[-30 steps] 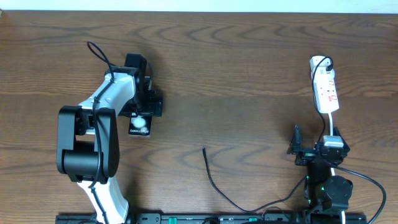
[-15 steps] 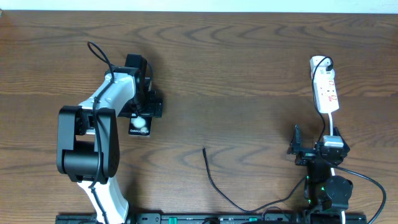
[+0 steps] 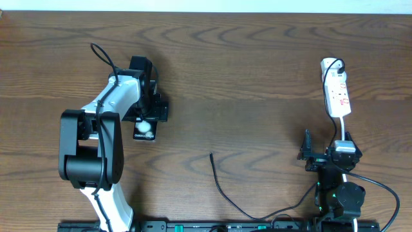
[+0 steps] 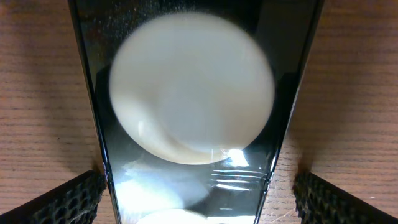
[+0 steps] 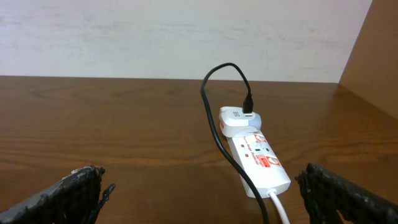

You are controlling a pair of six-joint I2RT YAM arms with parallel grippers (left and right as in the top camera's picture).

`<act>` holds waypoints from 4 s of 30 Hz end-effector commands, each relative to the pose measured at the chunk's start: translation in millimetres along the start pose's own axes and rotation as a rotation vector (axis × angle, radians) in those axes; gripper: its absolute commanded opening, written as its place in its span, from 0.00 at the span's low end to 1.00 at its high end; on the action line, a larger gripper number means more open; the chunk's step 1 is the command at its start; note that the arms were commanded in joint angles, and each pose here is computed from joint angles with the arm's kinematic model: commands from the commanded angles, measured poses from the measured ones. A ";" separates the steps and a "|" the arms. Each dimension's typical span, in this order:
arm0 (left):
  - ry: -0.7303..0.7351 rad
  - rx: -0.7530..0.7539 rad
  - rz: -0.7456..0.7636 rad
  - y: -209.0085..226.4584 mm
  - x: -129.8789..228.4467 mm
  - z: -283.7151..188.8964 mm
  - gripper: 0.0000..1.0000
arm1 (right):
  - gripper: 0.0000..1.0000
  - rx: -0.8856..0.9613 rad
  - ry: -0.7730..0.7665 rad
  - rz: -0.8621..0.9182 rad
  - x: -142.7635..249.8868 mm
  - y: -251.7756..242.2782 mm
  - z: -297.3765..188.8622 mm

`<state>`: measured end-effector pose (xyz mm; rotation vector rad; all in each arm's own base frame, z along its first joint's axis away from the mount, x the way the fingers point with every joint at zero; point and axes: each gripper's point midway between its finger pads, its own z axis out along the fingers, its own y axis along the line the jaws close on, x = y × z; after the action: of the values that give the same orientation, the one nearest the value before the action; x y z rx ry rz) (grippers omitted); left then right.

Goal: Plug charger to phone and switch on socket
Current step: 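Close the left gripper on the phone's long sides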

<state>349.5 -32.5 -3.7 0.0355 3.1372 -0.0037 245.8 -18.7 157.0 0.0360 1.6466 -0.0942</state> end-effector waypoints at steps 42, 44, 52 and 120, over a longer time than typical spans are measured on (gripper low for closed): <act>0.040 -0.049 0.010 8.8 8.2 19.2 0.88 | 0.99 0.003 0.001 -0.008 0.6 -0.9 -0.2; 0.040 -0.049 0.010 8.8 8.2 19.2 0.87 | 0.99 0.003 0.001 -0.008 0.6 -0.9 -0.2; 0.040 -0.049 0.010 8.8 8.2 19.2 0.83 | 0.99 0.003 0.001 -0.008 0.6 -0.9 -0.2; 0.010 -0.047 0.043 8.0 -3.9 0.1 0.08 | 0.99 0.003 0.001 -0.008 0.6 -0.9 -0.2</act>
<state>353.7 -32.7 -2.1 0.0675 3.1226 0.0025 245.8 -18.7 157.0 0.0360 1.6466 -0.0942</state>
